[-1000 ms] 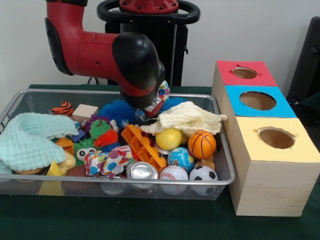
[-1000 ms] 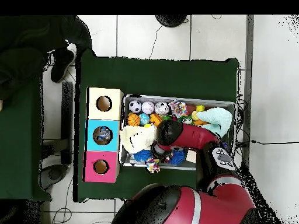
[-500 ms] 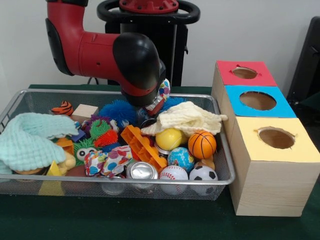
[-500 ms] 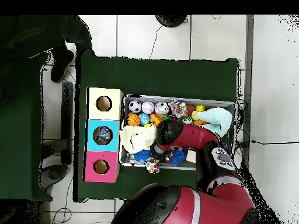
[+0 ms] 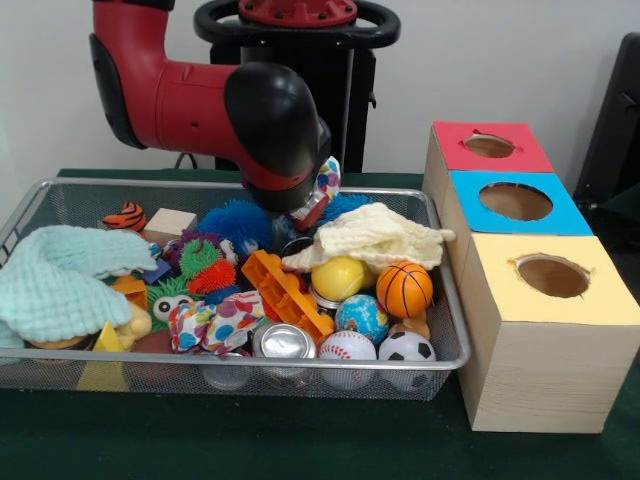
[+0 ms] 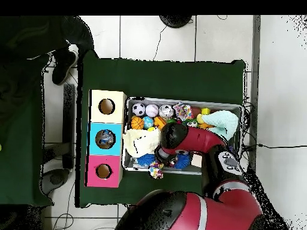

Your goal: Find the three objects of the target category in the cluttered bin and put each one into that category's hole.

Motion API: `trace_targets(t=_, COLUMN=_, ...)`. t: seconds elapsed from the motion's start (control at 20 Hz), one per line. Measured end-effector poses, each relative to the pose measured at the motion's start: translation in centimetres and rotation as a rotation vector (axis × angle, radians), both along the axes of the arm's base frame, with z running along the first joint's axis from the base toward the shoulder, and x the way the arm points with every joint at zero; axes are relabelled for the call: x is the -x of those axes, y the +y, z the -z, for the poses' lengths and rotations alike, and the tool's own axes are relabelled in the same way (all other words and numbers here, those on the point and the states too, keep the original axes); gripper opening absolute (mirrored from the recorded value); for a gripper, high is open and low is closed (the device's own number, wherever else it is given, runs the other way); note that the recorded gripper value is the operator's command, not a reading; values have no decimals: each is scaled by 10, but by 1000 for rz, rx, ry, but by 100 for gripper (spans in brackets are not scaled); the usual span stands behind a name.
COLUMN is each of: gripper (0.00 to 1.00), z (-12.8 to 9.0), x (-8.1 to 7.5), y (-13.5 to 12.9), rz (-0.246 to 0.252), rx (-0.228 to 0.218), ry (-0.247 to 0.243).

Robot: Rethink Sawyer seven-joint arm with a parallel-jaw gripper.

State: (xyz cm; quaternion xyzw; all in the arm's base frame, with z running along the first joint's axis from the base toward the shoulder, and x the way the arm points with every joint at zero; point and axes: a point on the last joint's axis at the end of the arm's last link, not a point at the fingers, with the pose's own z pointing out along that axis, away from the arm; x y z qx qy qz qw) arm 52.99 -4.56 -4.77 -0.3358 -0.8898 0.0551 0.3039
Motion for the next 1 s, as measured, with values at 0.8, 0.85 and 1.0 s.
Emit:
trace_targets(t=0.8, gripper=0, z=-42, x=-25, y=-24, rz=68, rx=-8, ry=-79)
trace_targets(t=0.85, gripper=0, z=-43, x=-26, y=-24, rz=89, rx=-27, ry=-80)
trace_targets(t=1.0, gripper=0, z=-43, x=-27, y=-25, rz=129, rx=-64, ry=-79)
